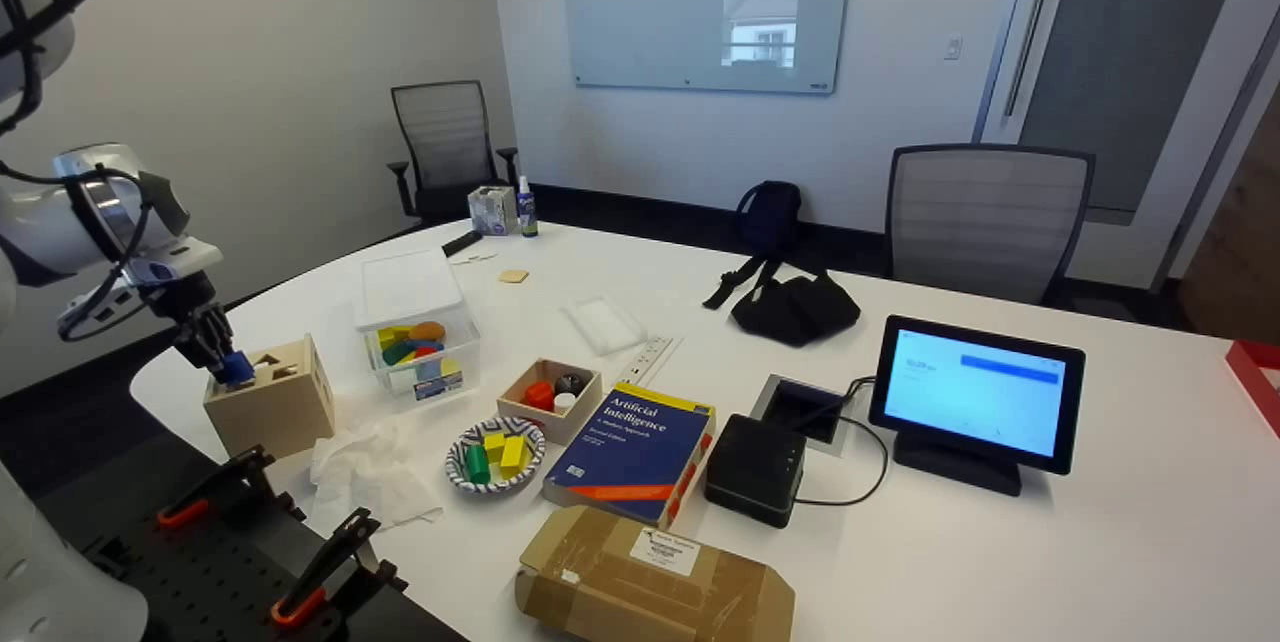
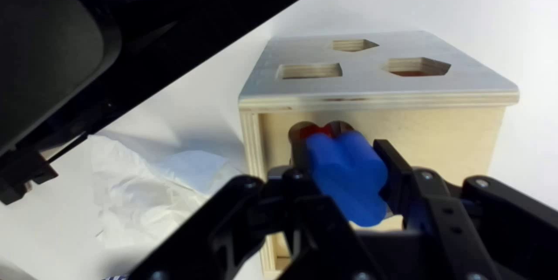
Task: Put the blue block in the toy box
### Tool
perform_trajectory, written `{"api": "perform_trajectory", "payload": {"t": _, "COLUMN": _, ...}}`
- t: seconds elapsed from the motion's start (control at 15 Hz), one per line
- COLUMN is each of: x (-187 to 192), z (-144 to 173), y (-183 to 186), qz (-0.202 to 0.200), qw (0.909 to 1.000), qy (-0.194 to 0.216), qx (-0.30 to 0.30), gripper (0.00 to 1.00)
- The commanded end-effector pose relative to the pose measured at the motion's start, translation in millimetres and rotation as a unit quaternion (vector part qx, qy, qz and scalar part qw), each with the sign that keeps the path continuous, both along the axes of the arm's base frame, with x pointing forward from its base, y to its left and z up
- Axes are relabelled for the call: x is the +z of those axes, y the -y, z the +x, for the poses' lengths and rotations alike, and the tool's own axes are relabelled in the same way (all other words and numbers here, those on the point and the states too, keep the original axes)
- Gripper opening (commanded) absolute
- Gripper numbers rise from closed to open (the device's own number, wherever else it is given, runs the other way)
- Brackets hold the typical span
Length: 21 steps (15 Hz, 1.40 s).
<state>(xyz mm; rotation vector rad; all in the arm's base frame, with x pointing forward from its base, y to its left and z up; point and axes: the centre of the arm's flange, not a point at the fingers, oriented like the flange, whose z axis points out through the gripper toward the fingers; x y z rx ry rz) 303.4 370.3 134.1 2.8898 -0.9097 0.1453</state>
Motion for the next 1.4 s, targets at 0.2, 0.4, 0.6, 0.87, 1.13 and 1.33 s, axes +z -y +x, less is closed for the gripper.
{"api": "perform_trajectory", "payload": {"t": 0.2, "x": -3.1, "z": -3.6, "y": 6.9, "qz": 0.021, "qw": 0.9997, "qy": -0.007, "qx": -0.006, "gripper": 0.16}}
{"api": "perform_trajectory", "payload": {"t": 0.4, "x": -3.5, "z": -4.1, "y": 9.7, "qz": 0.023, "qw": 0.9997, "qy": -0.008, "qx": -0.009, "gripper": 0.16}}
{"api": "perform_trajectory", "payload": {"t": 0.6, "x": -5.5, "z": -9.4, "y": 12.7, "qz": 0.028, "qw": 0.9995, "qy": -0.008, "qx": -0.014, "gripper": 0.16}}
{"api": "perform_trajectory", "payload": {"t": 0.87, "x": -5.3, "z": -11.7, "y": 19.8, "qz": 0.040, "qw": 0.9990, "qy": -0.007, "qx": -0.019, "gripper": 0.16}}
{"api": "perform_trajectory", "payload": {"t": 1.13, "x": -5.6, "z": -13.5, "y": 28.8, "qz": 0.052, "qw": 0.9983, "qy": -0.004, "qx": -0.026, "gripper": 0.16}}
{"api": "perform_trajectory", "payload": {"t": 1.33, "x": -5.9, "z": -17.6, "y": 33.1, "qz": 0.060, "qw": 0.9977, "qy": -0.005, "qx": -0.031, "gripper": 0.16}}
